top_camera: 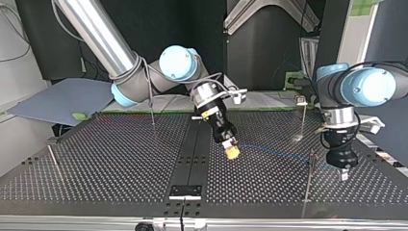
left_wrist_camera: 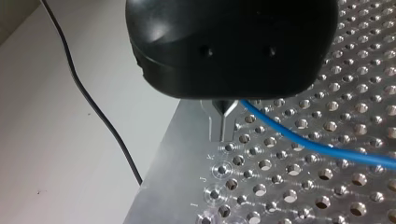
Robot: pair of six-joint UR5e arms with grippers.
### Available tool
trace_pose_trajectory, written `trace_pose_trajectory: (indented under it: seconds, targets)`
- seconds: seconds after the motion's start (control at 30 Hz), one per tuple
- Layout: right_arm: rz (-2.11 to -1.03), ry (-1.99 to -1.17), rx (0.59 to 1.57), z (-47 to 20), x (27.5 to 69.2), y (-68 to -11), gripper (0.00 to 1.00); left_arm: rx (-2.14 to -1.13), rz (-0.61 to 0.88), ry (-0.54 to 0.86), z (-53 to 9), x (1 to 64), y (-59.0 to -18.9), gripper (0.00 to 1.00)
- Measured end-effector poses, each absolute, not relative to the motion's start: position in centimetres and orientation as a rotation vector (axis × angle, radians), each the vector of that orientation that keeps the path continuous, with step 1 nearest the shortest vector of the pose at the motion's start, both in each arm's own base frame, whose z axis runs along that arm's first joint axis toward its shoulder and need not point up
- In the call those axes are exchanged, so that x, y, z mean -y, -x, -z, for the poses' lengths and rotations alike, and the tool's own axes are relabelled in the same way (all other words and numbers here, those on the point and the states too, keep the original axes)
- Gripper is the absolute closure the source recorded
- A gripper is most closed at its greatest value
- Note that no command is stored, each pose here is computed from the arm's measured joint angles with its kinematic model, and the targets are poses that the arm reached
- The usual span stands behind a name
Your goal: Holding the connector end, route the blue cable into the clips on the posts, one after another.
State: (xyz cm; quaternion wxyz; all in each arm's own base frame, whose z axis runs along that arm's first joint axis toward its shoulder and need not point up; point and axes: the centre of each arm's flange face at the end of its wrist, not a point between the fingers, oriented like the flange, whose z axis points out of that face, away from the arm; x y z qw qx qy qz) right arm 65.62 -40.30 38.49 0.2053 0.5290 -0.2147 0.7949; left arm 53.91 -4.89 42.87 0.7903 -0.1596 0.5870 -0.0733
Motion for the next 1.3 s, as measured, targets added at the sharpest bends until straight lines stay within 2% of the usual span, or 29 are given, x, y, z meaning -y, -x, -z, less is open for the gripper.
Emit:
trace_pose_trajectory:
  seconds: [0.37,0.57,1.3]
  targets:
    - [-2.194,-1.484,0.614,-36.8,42.6,-65.5,1.0,-1.263,0.21,0.334,-42.3,4.8,-55.3,1.0]
    - [-2.21,-1.466,0.593,-37.8,43.3,-65.8,1.0,-1.271,0.247,0.338,-41.7,4.8,-56.6,1.0]
    - [-2.212,-1.447,0.577,-39.7,45.6,-65.3,1.0,-1.298,0.263,0.343,-40.5,4.5,-57.4,1.0]
